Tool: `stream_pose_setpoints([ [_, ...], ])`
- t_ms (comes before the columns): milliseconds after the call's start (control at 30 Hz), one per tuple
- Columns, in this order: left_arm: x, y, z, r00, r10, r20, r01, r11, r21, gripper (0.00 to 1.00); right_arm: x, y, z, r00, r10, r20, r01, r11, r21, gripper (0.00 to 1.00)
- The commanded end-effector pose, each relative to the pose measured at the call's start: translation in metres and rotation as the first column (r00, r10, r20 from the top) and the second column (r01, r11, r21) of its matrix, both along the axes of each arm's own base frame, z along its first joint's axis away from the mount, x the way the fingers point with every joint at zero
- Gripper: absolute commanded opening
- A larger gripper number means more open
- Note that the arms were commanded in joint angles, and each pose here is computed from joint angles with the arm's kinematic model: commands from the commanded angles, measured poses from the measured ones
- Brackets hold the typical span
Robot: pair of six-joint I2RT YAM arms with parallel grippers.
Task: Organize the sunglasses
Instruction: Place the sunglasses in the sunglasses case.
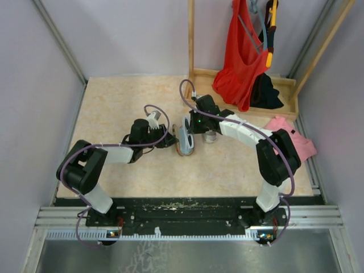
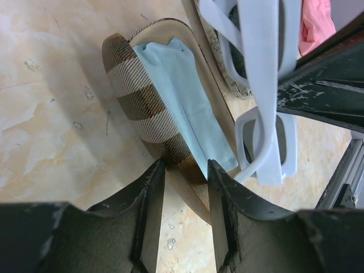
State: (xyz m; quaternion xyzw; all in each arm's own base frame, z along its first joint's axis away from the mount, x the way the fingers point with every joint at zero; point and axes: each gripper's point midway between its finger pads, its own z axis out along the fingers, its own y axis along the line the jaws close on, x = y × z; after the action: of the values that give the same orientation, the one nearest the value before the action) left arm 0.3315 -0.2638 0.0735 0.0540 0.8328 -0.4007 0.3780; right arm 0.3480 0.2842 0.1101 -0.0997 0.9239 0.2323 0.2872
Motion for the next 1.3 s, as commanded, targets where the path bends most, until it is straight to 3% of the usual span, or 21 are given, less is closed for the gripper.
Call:
stream_pose_setpoints([
  [0, 0.003, -0.008, 0.01, 0.999, -0.041, 0.027, 0.042, 0.998, -0.042, 0.41, 0.021, 0.01, 0.019, 0.998, 0.039, 0.052, -0.042, 0.997, 0.066, 0.0],
  [400, 0.005, -0.013, 0.012, 0.998, -0.058, 0.025, 0.06, 0.997, -0.051, 0.39, 0.02, 0.021, -0.004, 0.995, 0.094, -0.025, -0.09, 0.989, 0.118, 0.0],
  [1067, 0.004, -0.016, 0.012, 0.996, -0.08, 0.025, 0.082, 0.995, -0.057, 0.43, 0.022, 0.016, -0.029, 0.994, 0.045, -0.096, -0.038, 0.997, 0.072, 0.0],
  [1267, 0.004, -0.017, 0.015, 0.996, -0.085, 0.03, 0.086, 0.995, -0.059, 0.43, 0.021, 0.015, -0.035, 0.993, 0.048, -0.11, -0.042, 0.998, 0.055, 0.06],
])
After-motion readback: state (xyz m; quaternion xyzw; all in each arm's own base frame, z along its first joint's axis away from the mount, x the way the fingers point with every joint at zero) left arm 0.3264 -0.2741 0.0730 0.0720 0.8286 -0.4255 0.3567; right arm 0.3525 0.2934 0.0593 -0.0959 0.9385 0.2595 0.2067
